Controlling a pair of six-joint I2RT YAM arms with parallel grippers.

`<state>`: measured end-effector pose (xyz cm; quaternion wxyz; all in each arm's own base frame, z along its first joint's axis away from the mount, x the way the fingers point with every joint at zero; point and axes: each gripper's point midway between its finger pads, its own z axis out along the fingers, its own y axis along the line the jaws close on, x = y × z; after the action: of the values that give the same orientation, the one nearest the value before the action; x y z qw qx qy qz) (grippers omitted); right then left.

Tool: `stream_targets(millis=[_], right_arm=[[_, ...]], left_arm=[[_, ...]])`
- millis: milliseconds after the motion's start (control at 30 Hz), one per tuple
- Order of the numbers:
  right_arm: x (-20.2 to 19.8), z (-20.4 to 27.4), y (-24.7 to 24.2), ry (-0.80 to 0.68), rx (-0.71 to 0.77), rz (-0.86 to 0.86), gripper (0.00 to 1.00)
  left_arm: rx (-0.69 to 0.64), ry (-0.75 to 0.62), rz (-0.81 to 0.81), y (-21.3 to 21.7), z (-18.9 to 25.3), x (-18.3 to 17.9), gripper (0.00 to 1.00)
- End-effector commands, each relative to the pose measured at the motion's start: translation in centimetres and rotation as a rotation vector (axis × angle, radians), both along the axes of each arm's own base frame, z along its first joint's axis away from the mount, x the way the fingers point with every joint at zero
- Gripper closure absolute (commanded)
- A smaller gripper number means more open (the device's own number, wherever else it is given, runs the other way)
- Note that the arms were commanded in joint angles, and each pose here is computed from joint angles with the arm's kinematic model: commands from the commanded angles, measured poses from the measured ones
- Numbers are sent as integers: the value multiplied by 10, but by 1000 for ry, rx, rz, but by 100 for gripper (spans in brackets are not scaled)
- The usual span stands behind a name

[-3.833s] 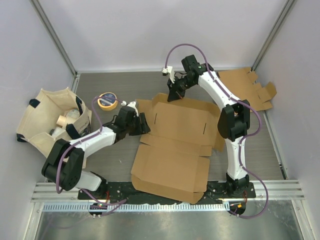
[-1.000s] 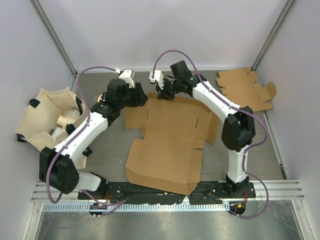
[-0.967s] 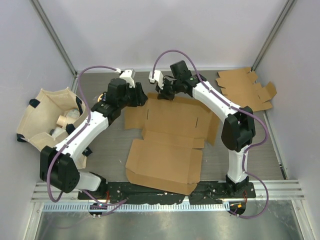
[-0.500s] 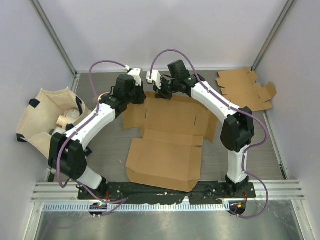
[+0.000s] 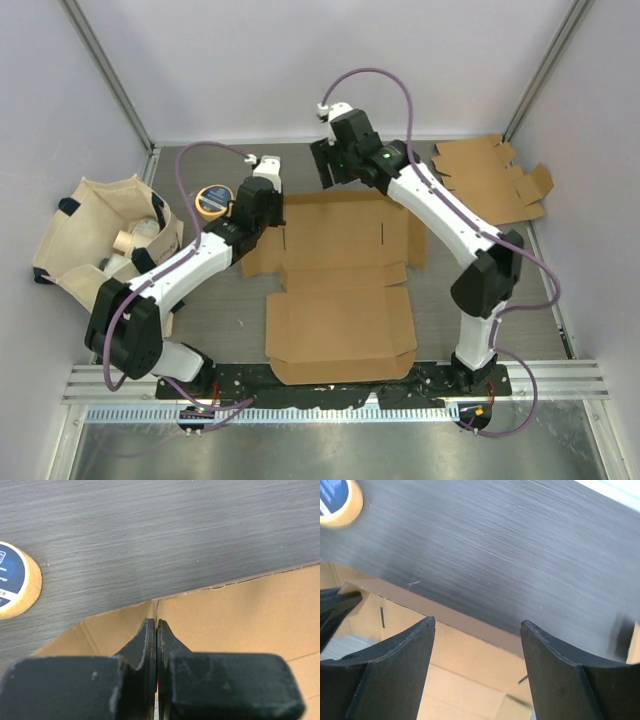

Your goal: Fold the paper box

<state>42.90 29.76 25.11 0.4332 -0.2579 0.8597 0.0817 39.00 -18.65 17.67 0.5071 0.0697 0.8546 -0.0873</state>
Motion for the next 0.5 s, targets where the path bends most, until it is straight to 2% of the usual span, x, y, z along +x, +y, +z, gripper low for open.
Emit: stream_targets(millis=[0, 33, 67, 100, 133, 200, 267, 467], right_arm=[[-24, 71, -51, -40, 324, -428, 25], [-48, 61, -35, 91, 507, -444, 24], [-50, 74, -24, 97, 650, -434, 22], [-59, 47, -24, 178, 695, -481, 20], [-66, 62, -22, 252, 883, -577, 20], [-68, 52, -21, 325, 1023, -670, 20], [-63, 67, -19, 370, 1225, -772, 20], [-51, 36, 3, 523, 1349, -938, 20]], left_arm=[[-101, -190, 61, 5, 51, 4, 100], [-106, -214, 70, 6, 56, 4, 100], [-104, -219, 71, 8, 54, 2, 100], [-107, -228, 71, 8, 55, 1, 100], [-123, -255, 71, 7, 63, 1, 100], [-129, -268, 67, 8, 64, -2, 100], [-144, -291, 59, 7, 70, -2, 100], [-148, -305, 66, 8, 71, -4, 100]])
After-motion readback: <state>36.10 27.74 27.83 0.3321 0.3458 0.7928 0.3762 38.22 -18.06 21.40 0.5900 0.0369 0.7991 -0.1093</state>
